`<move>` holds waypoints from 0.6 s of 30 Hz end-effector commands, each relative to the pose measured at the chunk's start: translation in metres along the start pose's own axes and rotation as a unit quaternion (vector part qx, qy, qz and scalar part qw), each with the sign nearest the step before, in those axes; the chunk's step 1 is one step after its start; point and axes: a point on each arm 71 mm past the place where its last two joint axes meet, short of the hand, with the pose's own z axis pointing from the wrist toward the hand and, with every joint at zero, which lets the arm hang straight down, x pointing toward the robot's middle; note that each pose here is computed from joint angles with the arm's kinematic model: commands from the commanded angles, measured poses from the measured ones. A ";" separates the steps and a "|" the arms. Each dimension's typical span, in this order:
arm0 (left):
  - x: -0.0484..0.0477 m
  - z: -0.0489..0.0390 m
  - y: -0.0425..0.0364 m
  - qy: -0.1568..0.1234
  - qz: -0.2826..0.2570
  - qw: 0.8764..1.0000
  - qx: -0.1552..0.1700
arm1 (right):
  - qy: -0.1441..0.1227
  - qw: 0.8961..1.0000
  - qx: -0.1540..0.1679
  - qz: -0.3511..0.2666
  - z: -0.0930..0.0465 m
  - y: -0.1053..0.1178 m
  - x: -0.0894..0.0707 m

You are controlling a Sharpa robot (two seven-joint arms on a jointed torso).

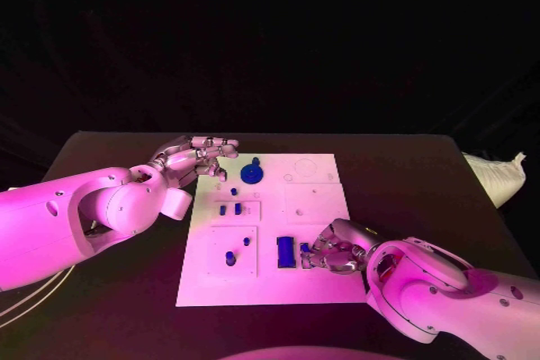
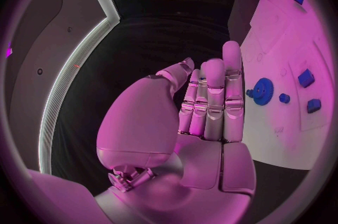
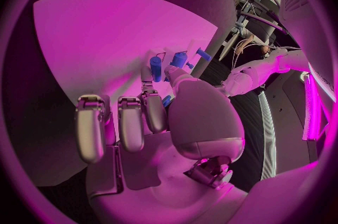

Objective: Assemble the parts on the task board

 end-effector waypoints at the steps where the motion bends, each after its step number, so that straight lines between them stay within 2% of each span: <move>1: 0.0027 0.0000 -0.0009 0.011 -0.002 1.000 0.004 | 0.006 1.000 -0.001 -0.008 0.000 0.000 0.001; 18: 0.0013 -0.0004 -0.0010 0.010 -0.001 1.000 0.004 | -0.004 1.000 -0.015 -0.012 -0.004 0.003 -0.001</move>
